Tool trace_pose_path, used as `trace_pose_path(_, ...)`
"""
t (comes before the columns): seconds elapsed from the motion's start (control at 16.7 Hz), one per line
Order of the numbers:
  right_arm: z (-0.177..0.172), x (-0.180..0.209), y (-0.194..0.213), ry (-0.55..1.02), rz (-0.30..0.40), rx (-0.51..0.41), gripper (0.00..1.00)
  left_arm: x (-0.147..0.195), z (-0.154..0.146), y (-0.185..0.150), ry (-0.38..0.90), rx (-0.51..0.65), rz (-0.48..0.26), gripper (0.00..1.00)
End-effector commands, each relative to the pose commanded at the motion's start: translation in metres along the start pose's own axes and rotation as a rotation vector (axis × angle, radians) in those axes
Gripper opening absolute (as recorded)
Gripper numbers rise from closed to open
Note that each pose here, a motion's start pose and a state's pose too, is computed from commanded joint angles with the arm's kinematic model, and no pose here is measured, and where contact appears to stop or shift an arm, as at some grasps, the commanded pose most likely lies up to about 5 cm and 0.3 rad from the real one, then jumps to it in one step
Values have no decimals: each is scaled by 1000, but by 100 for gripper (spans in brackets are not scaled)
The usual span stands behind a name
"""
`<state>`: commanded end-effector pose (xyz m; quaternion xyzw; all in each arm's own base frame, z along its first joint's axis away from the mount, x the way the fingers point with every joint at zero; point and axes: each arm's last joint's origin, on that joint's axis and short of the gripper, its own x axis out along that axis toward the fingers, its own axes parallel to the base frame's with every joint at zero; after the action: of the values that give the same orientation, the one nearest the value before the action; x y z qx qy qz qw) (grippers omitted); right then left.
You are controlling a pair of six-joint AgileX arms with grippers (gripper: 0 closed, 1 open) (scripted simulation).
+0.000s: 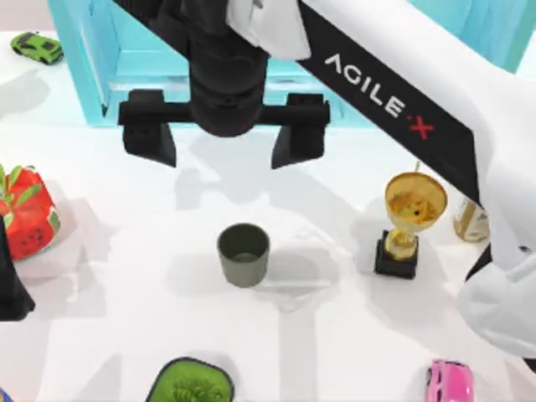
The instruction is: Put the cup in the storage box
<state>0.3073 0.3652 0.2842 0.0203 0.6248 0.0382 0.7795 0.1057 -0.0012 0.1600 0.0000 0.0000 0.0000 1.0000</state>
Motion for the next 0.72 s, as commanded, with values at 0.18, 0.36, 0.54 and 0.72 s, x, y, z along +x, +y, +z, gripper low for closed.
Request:
trace_pose_path(0.18, -8, 30, 12, 75, -52, 18, 100, 0, 0, 0, 0, 0, 0, 100)
trace_pose_path(0.36, -12, 45, 17, 113, -79, 30, 100, 0, 0, 0, 0, 0, 0, 100)
trace_pose_path(0.54, -13, 47, 18, 118, -83, 31, 100, 0, 0, 0, 0, 0, 0, 100)
trace_pose_path(0.72, -11, 49, 16, 117, -85, 36, 100, 0, 0, 0, 0, 0, 0, 100)
